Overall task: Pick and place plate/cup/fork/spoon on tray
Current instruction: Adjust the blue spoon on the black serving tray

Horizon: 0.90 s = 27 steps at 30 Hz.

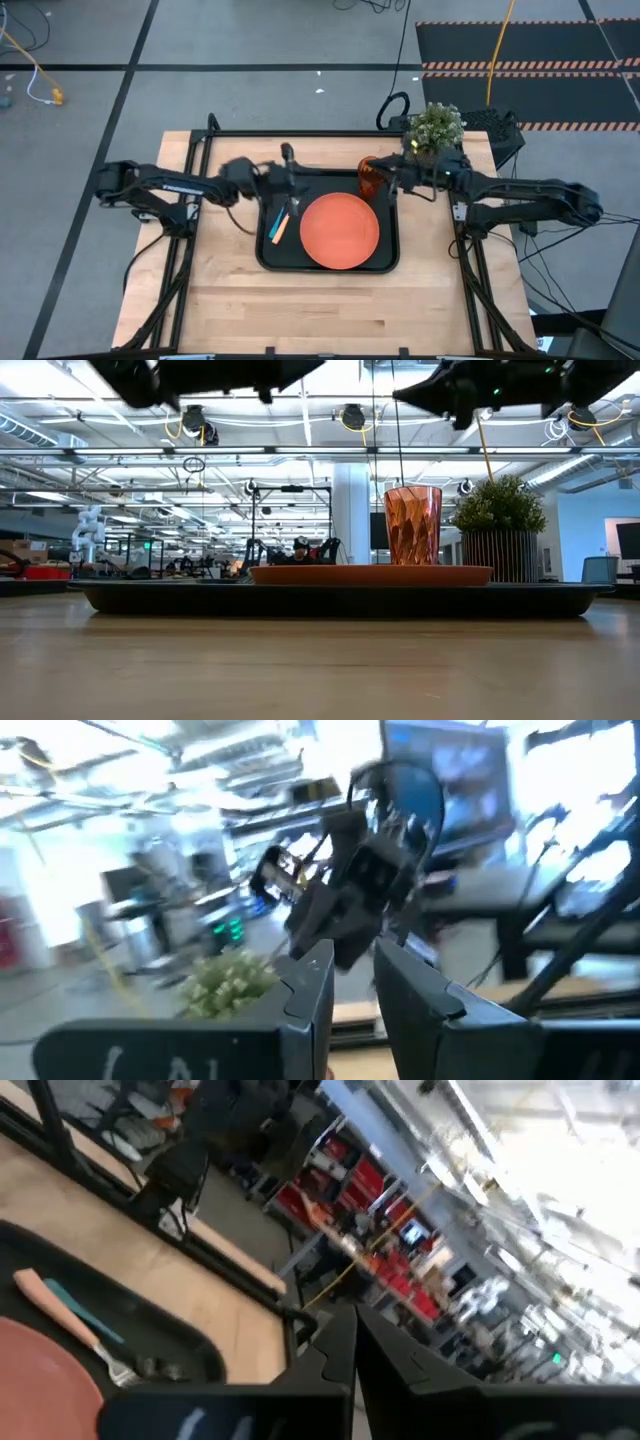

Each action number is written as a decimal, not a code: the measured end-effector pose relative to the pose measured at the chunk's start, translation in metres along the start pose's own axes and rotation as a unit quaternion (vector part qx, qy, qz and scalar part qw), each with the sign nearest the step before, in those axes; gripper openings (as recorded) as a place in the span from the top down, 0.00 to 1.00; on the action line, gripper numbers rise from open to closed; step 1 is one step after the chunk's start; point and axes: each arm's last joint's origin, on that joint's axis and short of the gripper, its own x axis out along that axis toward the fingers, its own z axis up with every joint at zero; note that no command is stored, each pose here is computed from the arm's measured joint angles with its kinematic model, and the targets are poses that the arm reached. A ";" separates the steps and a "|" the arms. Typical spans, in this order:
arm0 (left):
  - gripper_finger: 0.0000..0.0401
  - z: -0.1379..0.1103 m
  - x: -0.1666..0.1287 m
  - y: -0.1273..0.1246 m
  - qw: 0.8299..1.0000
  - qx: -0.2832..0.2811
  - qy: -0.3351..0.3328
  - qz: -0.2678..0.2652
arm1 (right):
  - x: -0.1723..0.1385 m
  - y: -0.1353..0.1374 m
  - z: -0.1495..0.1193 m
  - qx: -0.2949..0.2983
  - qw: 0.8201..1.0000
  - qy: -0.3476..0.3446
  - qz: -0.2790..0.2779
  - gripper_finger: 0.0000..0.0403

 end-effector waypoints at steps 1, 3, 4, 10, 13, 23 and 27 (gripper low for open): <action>0.80 -0.004 -0.009 0.007 1.000 -0.016 -0.008 -0.011 | 0.005 0.001 -0.004 0.005 1.000 0.004 -0.002 1.00; 0.80 -0.012 -0.025 0.020 0.998 -0.054 -0.020 -0.032 | 0.014 0.003 -0.010 0.016 1.000 0.009 -0.006 1.00; 0.80 -0.017 -0.031 0.025 0.996 -0.071 -0.024 -0.047 | 0.019 0.003 -0.013 0.026 1.000 0.017 -0.001 1.00; 0.80 -0.018 -0.048 0.047 0.981 -0.101 -0.069 -0.153 | 0.060 0.002 -0.014 0.084 0.985 0.126 0.081 1.00; 0.80 -0.015 -0.055 0.060 0.976 -0.114 -0.061 -0.174 | 0.079 0.005 -0.013 0.103 0.965 0.193 0.141 1.00; 0.80 0.017 -0.097 0.099 0.971 -0.151 -0.029 -0.183 | 0.128 0.006 0.038 0.092 0.931 0.281 0.212 1.00; 0.80 0.010 -0.110 0.104 0.973 -0.165 0.046 -0.154 | 0.143 0.012 0.052 0.085 0.924 0.301 0.221 0.99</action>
